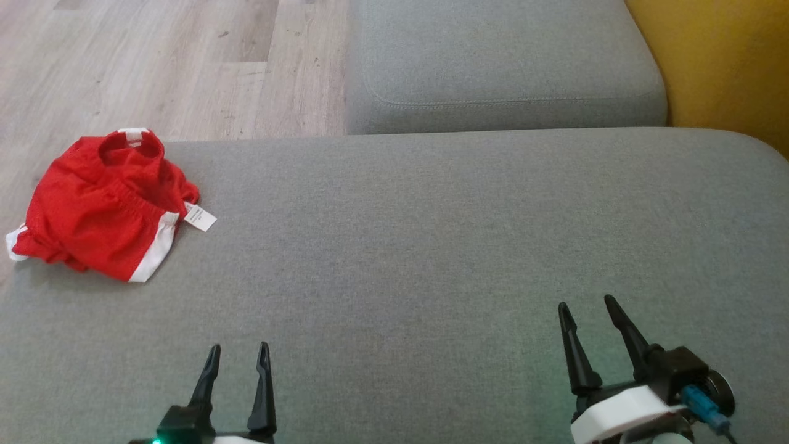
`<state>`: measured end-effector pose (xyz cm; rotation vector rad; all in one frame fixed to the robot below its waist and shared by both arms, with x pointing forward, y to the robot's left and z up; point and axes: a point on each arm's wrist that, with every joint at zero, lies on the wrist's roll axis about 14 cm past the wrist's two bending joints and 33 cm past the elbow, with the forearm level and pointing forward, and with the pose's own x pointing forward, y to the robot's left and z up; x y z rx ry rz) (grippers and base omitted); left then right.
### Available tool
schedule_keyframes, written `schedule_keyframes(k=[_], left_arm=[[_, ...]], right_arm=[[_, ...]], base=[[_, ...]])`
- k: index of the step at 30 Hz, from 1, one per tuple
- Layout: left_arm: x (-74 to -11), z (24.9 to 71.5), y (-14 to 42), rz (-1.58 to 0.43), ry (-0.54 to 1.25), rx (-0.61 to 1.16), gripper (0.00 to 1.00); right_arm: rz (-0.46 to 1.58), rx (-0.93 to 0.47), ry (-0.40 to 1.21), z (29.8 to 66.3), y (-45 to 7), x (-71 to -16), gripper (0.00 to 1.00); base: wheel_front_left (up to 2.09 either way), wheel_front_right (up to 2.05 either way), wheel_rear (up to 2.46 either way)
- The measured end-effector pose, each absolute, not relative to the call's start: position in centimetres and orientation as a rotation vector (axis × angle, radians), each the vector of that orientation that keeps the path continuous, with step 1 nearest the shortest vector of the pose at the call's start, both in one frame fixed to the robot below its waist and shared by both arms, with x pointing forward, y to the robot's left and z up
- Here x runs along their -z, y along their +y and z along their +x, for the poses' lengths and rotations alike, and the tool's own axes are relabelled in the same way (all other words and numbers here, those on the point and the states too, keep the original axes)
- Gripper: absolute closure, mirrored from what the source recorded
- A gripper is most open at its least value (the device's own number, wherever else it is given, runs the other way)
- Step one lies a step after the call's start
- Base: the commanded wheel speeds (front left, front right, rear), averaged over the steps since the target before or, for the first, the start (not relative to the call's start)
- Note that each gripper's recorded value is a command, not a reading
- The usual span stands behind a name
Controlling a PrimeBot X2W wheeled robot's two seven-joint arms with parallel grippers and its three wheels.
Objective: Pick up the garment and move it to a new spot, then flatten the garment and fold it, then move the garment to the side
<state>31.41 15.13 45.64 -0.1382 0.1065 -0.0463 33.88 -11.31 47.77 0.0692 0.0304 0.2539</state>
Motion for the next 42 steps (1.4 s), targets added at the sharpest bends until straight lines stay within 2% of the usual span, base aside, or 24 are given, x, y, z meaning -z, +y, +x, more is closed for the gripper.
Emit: schedule_keyframes(k=[6,30,40,42], left_arm=[[-45.7,31.2,15.5,-0.084,0.096,0.039,0.0],[-45.2,30.5,16.6,-0.077,0.113,0.007,0.0],[-45.4,28.1,20.6,-0.064,0.101,-0.121,0.0],[-45.8,26.9,22.5,-0.061,0.088,-0.187,0.0]], right_arm=[[0.014,-0.28,0.009,33.8,-10.7,-48.0,0.0],[0.014,-0.274,0.022,34.2,-11.0,-47.6,0.0],[0.009,-0.423,0.026,35.5,-6.2,-47.7,0.0],[0.003,-0.5,0.026,35.8,-3.7,-47.8,0.0]], base=[[0.0,0.0,0.0],[0.0,0.0,0.0],[0.0,0.0,0.0],[0.0,0.0,0.0]])
